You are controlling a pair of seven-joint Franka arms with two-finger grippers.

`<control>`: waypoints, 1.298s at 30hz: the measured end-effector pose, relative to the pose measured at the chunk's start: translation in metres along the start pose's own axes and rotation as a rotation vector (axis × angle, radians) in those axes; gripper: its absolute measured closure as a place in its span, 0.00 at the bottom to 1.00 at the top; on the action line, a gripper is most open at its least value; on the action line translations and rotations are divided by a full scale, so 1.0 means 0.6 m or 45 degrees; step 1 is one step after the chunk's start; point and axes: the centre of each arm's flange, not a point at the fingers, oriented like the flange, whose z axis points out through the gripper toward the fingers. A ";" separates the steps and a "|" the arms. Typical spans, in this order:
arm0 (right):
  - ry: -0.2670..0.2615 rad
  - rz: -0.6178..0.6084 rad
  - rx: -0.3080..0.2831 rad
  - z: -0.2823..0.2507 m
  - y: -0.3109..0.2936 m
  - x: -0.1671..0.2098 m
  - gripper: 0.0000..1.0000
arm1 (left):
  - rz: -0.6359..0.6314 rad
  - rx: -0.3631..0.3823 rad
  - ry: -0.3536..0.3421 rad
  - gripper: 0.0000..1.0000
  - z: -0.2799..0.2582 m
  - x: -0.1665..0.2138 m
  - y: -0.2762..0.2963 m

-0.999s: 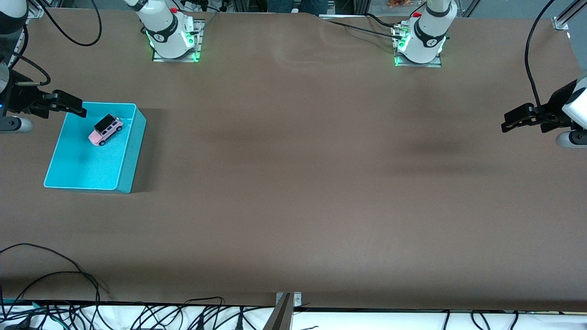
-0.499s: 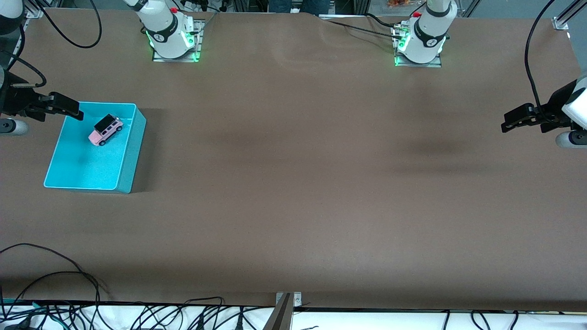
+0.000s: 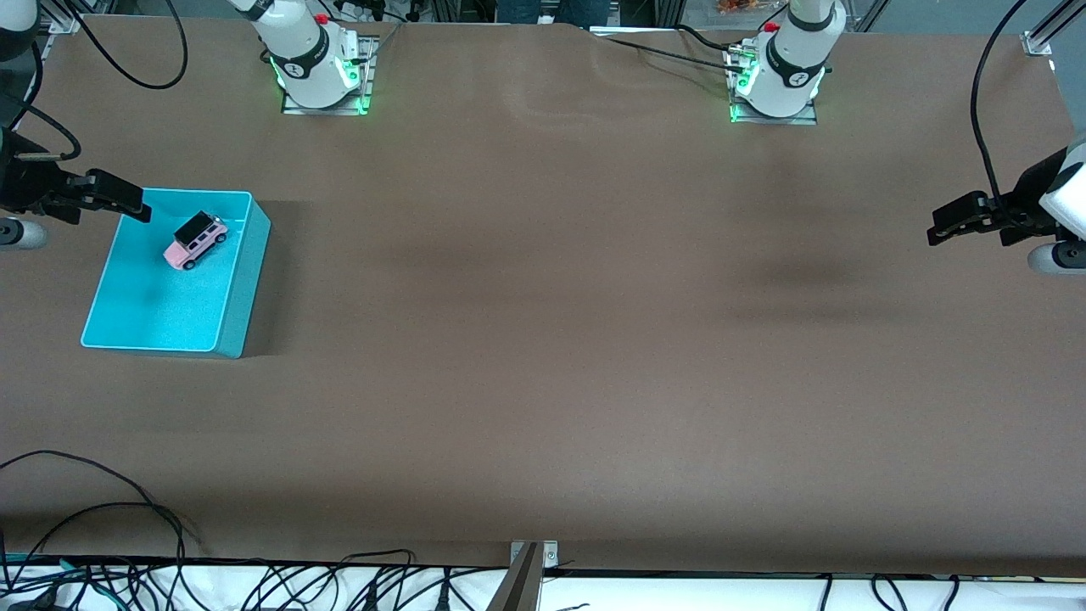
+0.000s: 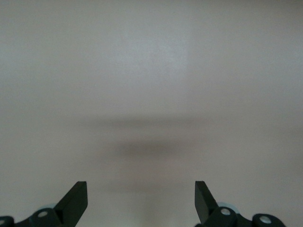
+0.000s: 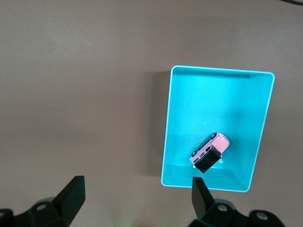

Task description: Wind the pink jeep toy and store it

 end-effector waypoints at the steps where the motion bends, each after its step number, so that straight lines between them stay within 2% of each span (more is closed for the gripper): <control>1: 0.000 0.002 0.000 -0.002 0.001 -0.001 0.00 | 0.000 0.000 0.000 0.00 0.000 0.000 0.000; 39: -0.037 0.000 -0.050 -0.024 0.004 -0.014 0.00 | 0.001 0.000 0.016 0.00 0.003 0.005 0.000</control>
